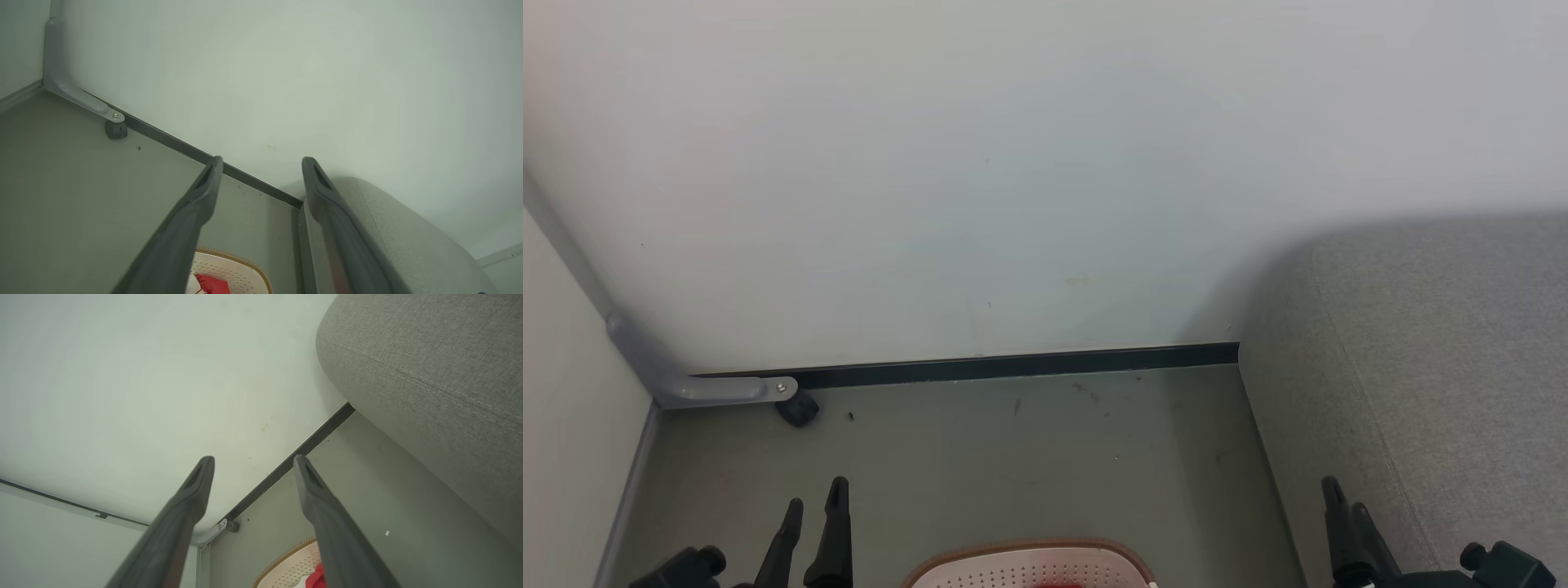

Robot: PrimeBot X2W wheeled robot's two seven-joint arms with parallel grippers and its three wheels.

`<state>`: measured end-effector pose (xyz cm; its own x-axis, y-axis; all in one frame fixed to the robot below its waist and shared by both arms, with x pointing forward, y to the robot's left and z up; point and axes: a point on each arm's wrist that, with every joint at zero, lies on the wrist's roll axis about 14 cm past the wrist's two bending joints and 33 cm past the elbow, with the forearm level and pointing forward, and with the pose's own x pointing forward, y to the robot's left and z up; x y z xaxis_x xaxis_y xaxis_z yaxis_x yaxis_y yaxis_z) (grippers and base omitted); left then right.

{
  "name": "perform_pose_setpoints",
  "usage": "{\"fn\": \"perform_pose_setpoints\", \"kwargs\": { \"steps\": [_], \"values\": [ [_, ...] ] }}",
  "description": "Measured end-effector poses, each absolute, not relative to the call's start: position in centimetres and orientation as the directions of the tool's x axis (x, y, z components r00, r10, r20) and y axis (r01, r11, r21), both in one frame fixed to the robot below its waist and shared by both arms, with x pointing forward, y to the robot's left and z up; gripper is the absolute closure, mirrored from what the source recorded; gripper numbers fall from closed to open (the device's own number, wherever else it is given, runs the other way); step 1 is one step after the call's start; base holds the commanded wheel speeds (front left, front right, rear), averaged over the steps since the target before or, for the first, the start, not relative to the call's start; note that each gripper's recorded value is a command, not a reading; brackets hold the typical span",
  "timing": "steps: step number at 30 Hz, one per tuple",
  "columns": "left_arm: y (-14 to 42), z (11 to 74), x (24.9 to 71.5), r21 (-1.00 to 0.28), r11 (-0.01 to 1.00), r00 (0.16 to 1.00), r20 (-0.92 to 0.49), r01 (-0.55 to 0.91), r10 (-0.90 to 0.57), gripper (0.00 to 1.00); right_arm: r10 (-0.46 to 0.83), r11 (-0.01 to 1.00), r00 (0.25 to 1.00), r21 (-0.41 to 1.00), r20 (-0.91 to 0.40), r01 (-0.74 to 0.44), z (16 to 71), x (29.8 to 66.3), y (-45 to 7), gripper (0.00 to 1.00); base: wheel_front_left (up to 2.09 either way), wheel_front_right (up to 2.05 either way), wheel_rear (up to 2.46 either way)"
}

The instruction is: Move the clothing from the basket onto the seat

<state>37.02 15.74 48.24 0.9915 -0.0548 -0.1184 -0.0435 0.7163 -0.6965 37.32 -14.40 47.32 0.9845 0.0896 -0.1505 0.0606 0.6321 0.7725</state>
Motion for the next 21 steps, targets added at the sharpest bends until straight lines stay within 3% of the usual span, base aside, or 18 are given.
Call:
{"fn": "perform_pose_setpoints", "kwargs": {
  "steps": [21],
  "values": [
    [15.5,49.3,37.0,-0.368,0.930,0.998,-0.050,0.013,-0.033,0.00,0.125,0.857,0.989,0.512,-0.082,-0.066,48.7,37.6,-12.3,0.00,0.00,0.00,0.00]
  ]
}}
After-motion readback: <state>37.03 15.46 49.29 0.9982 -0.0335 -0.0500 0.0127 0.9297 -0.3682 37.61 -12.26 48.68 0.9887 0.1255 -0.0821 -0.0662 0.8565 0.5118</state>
